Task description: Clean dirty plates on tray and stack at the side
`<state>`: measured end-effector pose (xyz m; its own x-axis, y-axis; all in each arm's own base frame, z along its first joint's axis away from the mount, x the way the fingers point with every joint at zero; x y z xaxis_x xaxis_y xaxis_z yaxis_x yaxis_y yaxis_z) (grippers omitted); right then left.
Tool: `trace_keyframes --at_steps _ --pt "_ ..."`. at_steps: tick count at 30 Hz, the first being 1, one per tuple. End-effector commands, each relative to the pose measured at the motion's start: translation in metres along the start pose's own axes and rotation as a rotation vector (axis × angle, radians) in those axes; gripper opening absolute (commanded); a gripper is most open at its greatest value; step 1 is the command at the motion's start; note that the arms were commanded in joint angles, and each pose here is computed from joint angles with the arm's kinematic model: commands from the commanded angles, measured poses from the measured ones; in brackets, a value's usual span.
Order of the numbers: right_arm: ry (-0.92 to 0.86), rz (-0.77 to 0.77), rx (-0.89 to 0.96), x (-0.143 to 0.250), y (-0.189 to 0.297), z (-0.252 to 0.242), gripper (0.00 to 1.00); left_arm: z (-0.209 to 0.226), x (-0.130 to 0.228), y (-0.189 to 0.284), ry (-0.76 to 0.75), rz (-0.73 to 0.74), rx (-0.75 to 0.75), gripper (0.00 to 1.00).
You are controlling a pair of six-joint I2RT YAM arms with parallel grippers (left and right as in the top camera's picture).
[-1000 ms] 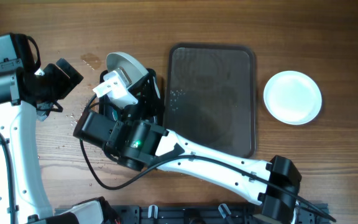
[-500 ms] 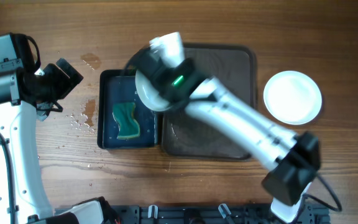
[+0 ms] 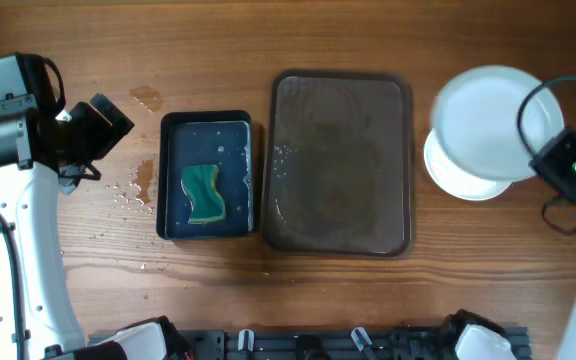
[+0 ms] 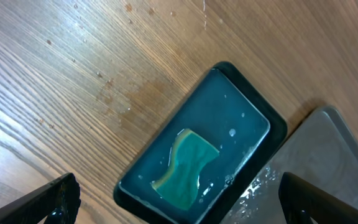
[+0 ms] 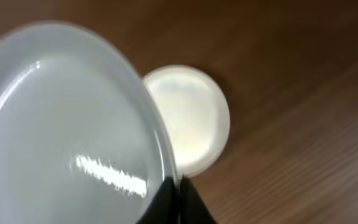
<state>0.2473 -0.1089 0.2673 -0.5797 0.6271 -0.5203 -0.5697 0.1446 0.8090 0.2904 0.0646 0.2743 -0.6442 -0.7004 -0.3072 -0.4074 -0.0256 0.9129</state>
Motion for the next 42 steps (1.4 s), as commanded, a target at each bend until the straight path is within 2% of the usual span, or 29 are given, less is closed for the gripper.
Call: trace_keyframes --at_steps 1,4,6,7,8,9,10,11,12,14,18,19,20,21,23,24,26,29,30,32,34,37,42 --pt "-0.177 0.246 -0.161 0.029 -0.082 -0.027 0.04 -0.002 -0.003 0.008 -0.003 -0.026 0.019 1.0" --pt "-0.221 0.373 -0.065 0.041 -0.135 -0.051 0.04 -0.002 -0.003 0.008 -0.003 -0.025 0.019 1.0" --pt "-0.219 0.384 -0.045 0.042 -0.151 -0.057 0.04 -0.002 -0.003 0.008 -0.003 -0.026 0.019 1.0" --pt "-0.215 0.371 -0.002 0.041 -0.154 -0.063 0.11 -0.002 -0.003 0.008 -0.003 -0.026 0.019 1.0" --pt "-0.208 0.347 0.054 0.038 -0.155 -0.07 0.38 -0.002 -0.003 0.008 -0.003 -0.026 0.019 1.0" --pt "-0.199 0.322 0.07 0.034 -0.151 -0.071 0.5 -0.002 -0.003 0.008 -0.003 -0.026 0.019 1.0" --pt "-0.183 0.306 0.017 0.029 -0.144 -0.062 0.55 -0.002 -0.003 0.008 -0.003 -0.026 0.019 1.0" --pt "-0.119 0.272 -0.154 0.02 -0.126 -0.035 0.62 -0.002 -0.003 0.008 -0.003 -0.026 0.019 1.0" --pt "-0.059 0.255 -0.313 0.019 -0.107 -0.008 0.63 -0.002 -0.003 0.008 -0.003 -0.026 0.019 1.0" --pt "0.134 0.218 -0.653 0.037 -0.034 0.057 0.61 -0.002 -0.003 0.008 -0.003 -0.026 0.019 1.0" --pt "0.459 0.203 -0.908 0.114 0.079 0.114 0.59 -0.002 -0.003 0.008 -0.003 -0.026 0.019 1.0" --pt "0.476 0.207 -0.94 0.126 0.096 0.118 0.65 -0.002 -0.003 0.008 -0.003 -0.026 0.019 1.0" --pt "0.465 0.213 -0.955 0.136 0.11 0.118 1.0 -0.002 -0.003 0.008 -0.003 -0.026 0.019 1.0" --pt "0.384 0.239 -0.949 0.144 0.122 0.117 1.0 -0.002 -0.003 0.008 -0.003 -0.026 0.019 1.0" --pt "0.105 0.332 -0.909 0.15 0.137 0.111 1.0 -0.002 -0.003 0.008 -0.003 -0.026 0.019 1.0" --pt "0.09 0.299 -0.873 0.148 0.135 0.107 1.0 -0.002 -0.003 0.008 -0.003 -0.026 0.019 1.0" --pt "0.238 0.179 -0.85 0.143 0.13 0.104 1.0 -0.002 -0.003 0.008 -0.003 -0.026 0.019 1.0" --pt "0.558 -0.037 -0.885 0.133 0.132 0.11 1.0 -0.002 -0.003 0.008 -0.003 -0.026 0.019 1.0" --pt "0.682 -0.169 -0.887 0.128 0.134 0.111 1.0 -0.002 -0.003 0.008 -0.003 -0.026 0.019 1.0" --pt "0.774 -0.358 -0.811 0.119 0.127 0.105 1.0 -0.002 -0.003 0.008 -0.003 -0.026 0.019 1.0" --pt "0.741 -0.479 -0.698 0.124 0.102 0.084 1.0 -0.002 -0.003 0.008 -0.003 -0.026 0.019 1.0" --pt "0.709 -0.542 -0.608 0.147 0.062 0.056 1.0 -0.002 -0.003 0.008 -0.003 -0.026 0.019 1.0" --pt "0.688 -0.638 -0.606 0.17 0.007 0.043 1.0 -0.002 -0.003 0.008 -0.003 -0.026 0.019 1.0"
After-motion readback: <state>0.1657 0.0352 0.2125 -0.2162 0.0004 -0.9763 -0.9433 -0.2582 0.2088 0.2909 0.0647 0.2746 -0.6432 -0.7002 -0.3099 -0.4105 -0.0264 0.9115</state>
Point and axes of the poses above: each gripper's point midway between its finger pads, its own y axis back along the fingers, its own z axis along the line the jaws close on, x = y × z, the point moved 5 cm from there along y, back along the fingers
